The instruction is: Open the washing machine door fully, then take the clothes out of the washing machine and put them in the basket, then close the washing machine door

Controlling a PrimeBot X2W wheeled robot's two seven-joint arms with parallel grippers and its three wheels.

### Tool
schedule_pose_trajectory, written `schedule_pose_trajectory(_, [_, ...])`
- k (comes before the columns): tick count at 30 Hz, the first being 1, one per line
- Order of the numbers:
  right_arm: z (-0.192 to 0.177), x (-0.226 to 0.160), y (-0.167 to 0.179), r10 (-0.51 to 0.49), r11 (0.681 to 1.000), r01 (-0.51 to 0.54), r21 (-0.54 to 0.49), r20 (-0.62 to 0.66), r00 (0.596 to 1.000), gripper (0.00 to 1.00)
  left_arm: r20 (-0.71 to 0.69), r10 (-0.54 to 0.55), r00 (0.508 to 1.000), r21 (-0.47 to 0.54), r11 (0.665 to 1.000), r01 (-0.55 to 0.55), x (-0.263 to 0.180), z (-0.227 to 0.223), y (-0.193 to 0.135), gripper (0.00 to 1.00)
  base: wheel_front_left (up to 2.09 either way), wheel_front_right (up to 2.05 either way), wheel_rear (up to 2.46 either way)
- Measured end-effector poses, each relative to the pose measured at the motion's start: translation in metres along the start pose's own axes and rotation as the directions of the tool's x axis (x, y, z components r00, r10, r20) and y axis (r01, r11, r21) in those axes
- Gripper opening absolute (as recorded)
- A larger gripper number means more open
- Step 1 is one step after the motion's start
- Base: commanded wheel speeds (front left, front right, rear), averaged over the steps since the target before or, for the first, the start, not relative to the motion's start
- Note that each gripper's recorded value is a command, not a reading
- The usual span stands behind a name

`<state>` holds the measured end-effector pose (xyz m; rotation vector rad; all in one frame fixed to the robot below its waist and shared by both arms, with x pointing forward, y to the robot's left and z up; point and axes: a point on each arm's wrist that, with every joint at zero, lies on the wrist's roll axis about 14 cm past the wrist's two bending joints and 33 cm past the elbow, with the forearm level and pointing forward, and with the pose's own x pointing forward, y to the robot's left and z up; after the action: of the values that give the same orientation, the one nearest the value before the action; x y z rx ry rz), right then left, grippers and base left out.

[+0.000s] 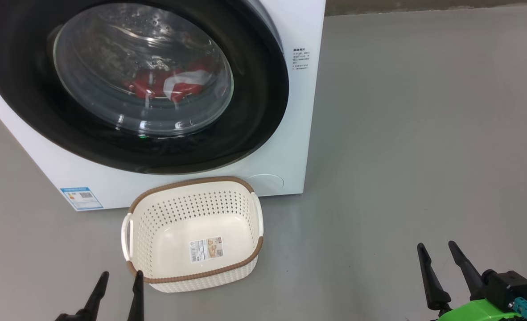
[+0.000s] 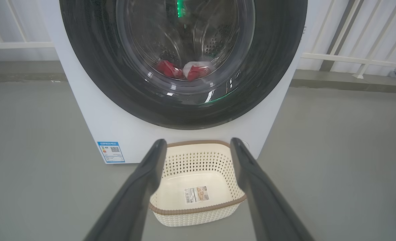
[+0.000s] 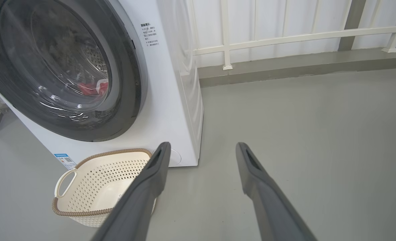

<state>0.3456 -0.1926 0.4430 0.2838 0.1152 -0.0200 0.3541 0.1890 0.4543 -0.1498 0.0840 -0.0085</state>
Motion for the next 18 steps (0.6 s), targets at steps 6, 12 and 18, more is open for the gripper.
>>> schedule_pose_trajectory(6, [-0.0009, 0.0003, 0.0, 0.0, 1.0, 0.0, 0.0, -0.003, 1.0, 1.0, -0.007, 0.016, 1.0, -0.013, 1.0, -0.016, -0.0008, -0.0026, 0.0044, 1.0, 0.0, 0.0, 0.0])
schedule_pose_trajectory(12, [-0.0001, 0.0, -0.0004, 0.002, 1.0, -0.002, -0.004, -0.002, 1.0, 1.0, -0.003, 0.02, 1.0, -0.022, 1.0, -0.02, -0.0011, -0.0016, 0.0051, 1.0, 0.0, 0.0, 0.0])
schedule_pose_trajectory(18, [0.0003, -0.0031, -0.0014, -0.007, 0.999, 0.006, 0.036, 0.004, 1.0, 0.0, 0.003, 0.017, 1.0, -0.032, 0.999, -0.017, -0.0016, -0.0001, 0.0036, 1.0, 0.0, 0.0, 0.0])
